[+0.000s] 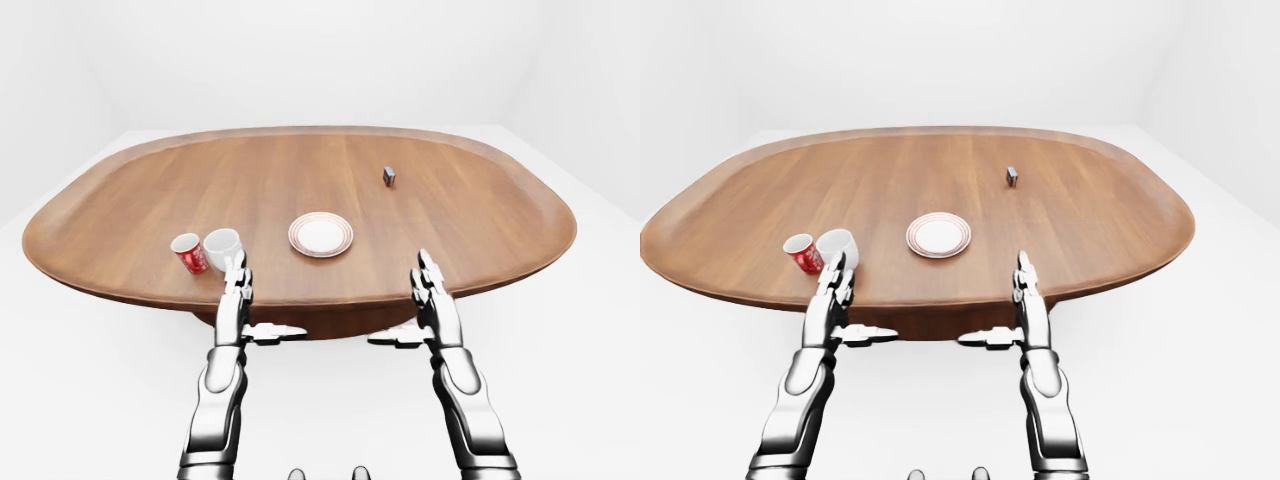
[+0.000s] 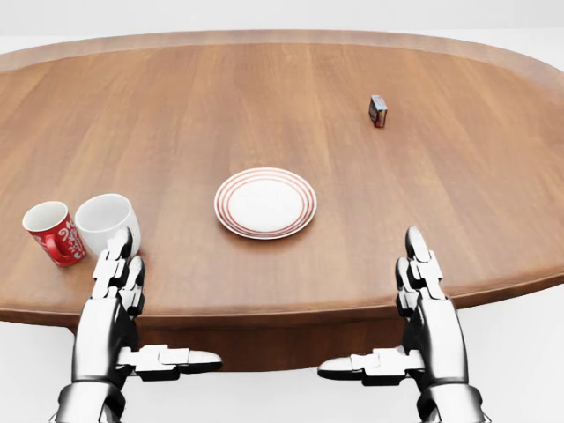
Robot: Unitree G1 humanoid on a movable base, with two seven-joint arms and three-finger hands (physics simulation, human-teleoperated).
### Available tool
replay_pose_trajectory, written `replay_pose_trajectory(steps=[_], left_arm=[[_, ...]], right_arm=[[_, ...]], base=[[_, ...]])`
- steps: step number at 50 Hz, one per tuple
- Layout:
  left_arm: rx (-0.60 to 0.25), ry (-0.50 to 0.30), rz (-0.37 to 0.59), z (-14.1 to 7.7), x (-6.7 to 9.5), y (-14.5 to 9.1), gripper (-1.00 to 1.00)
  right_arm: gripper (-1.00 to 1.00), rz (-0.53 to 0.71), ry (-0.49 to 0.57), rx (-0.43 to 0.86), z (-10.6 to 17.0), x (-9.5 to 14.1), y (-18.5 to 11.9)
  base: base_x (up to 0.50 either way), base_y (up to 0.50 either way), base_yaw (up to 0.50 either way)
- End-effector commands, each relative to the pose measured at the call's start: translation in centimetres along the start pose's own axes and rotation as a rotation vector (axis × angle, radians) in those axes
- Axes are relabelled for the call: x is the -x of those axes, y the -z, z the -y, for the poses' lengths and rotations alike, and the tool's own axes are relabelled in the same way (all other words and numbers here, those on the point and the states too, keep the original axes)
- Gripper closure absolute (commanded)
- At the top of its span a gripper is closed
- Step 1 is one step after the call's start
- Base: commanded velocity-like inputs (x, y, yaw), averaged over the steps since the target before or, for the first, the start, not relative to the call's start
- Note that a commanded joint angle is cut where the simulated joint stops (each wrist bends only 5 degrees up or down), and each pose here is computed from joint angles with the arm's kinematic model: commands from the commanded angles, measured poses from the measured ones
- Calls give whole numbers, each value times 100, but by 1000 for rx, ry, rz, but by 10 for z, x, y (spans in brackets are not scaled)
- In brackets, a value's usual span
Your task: Put the white mug on the plate.
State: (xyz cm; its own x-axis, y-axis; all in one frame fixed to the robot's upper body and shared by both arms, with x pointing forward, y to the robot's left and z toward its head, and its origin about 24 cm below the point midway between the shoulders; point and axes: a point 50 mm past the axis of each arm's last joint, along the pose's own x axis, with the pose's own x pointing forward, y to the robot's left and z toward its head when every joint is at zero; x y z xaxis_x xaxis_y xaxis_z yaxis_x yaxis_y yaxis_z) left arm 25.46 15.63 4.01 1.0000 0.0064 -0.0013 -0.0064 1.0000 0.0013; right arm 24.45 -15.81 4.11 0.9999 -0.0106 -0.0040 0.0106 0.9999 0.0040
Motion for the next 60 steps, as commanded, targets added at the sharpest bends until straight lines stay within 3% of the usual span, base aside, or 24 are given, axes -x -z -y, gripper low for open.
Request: replay_pose_trajectory(steps=[1, 10, 13, 16, 17, 18, 23, 26, 27, 33, 46, 60], left_arm=[[1, -23, 9, -18, 2, -1, -100], [10, -46, 33, -24, -3, -9, -100], [27, -62, 76, -32, -3, -28, -100], [40, -88, 157, -42, -4, -51, -100], [30, -107, 238, -51, -2, -71, -100], [29, -108, 243, -52, -1, -72, -100], [14, -186, 473, -87, 16, -126, -100], [27, -221, 552, -101, 24, -144, -100], [38, -258, 598, -111, 27, -154, -100], [68, -338, 673, -135, 37, -174, -100], [83, -369, 682, -142, 41, -177, -100], [81, -377, 650, -143, 36, -171, -100]], right_arm=[[-100, -5, 27, -3, 19, 24, 1], [-100, 12, 41, 9, 24, 23, -5], [-100, 65, 73, 28, 30, 32, -27], [-100, 194, 92, 61, 35, 41, -59], [-100, 318, 118, 92, 40, 52, -88], [-100, 328, 120, 96, 40, 53, -90], [-100, 689, 199, 204, 54, 104, -166], [-100, 764, 222, 231, 60, 115, -179], [-100, 773, 233, 225, 66, 119, -182], [-100, 728, 255, 168, 79, 128, -183], [-100, 671, 254, 179, 78, 128, -177], [-100, 661, 228, 161, 75, 126, -177]], base=[[0, 0, 0], [0, 0, 0], [0, 0, 0], [0, 0, 0], [0, 0, 0], [0, 0, 0], [0, 0, 0], [0, 0, 0], [0, 0, 0], [0, 0, 0], [0, 0, 0], [0, 30, 0]])
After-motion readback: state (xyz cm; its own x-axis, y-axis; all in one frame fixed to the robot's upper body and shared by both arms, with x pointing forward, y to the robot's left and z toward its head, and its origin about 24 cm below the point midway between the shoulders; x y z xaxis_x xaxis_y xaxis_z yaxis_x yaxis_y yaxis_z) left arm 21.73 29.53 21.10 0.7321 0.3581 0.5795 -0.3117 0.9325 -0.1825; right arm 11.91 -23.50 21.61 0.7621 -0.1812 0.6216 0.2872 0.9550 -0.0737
